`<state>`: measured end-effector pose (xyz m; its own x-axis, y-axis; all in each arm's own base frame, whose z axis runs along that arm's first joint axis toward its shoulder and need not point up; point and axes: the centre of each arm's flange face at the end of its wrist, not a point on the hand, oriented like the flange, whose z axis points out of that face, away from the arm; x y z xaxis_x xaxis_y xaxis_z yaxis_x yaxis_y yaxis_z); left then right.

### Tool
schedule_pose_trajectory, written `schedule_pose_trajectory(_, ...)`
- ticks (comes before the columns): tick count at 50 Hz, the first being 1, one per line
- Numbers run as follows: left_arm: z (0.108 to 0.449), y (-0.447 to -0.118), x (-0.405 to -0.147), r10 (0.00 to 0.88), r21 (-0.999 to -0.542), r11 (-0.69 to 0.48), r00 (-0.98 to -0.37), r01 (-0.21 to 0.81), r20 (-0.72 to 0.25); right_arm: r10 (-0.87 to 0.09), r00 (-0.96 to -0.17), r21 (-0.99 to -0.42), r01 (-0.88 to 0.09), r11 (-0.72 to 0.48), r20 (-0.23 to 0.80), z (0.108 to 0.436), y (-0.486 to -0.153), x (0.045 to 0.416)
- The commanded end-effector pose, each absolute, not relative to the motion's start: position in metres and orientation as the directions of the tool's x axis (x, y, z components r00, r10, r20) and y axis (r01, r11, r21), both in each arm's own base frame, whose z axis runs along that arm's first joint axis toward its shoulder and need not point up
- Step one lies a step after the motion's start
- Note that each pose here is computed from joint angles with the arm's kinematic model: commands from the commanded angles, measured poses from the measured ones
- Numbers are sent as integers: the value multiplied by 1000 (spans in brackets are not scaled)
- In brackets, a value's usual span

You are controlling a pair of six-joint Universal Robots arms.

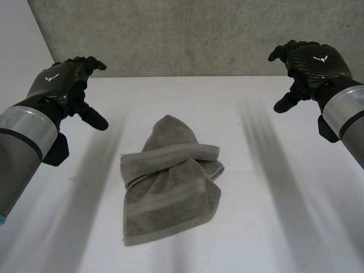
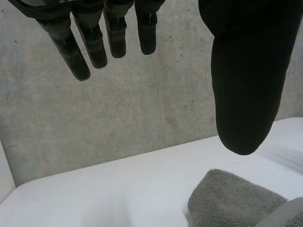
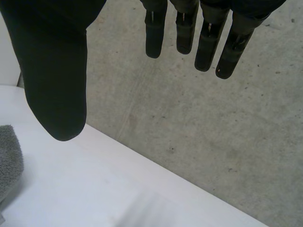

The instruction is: Fold the towel.

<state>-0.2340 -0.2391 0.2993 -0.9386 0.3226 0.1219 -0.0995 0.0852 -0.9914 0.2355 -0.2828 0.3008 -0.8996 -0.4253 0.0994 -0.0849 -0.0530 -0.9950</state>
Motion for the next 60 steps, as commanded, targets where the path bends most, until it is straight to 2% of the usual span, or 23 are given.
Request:
schedule_pose_trajectory(1,293,-239,-241,380,-990,112,-916,-92,128,-455,-884,-994,-101,-36,106,291,-287,238)
schedule_pose_trajectory(40,281,-239,-244,399,-986,147,-907,-78,132,-451,-886,-994,-107,-20,104,285,-292,237)
schedule_pose_trajectory(47,283,-240,-250,425,-989,114,-896,-89,130,-458,-883,-994,-100,-33,104,290,-292,238)
schedule_pose_trajectory(50,278,-240,-262,469,-990,113,-874,-86,129,-454,-886,-995,-99,-25,100,288,-292,237)
schedule_pose_trajectory(52,268,-238,-280,531,-989,128,-838,-68,126,-450,-888,-995,-103,-10,97,284,-292,236)
schedule_pose_trajectory(54,254,-232,-303,607,-991,134,-791,5,78,-451,-888,-993,-114,25,91,274,-290,235)
schedule_pose_trajectory(55,254,-232,-303,607,-991,134,-791,5,78,-451,-888,-993,-114,25,91,274,-290,235)
schedule_pose_trajectory(57,237,-226,-326,676,-989,89,-736,115,-25,-462,-883,-990,-128,65,84,261,-286,234)
schedule_pose_trajectory(58,237,-226,-326,676,-989,89,-736,116,-26,-462,-883,-990,-128,65,84,261,-286,234)
schedule_pose_trajectory(60,221,-223,-345,716,-975,18,-683,221,-142,-467,-880,-984,-145,99,83,250,-281,232)
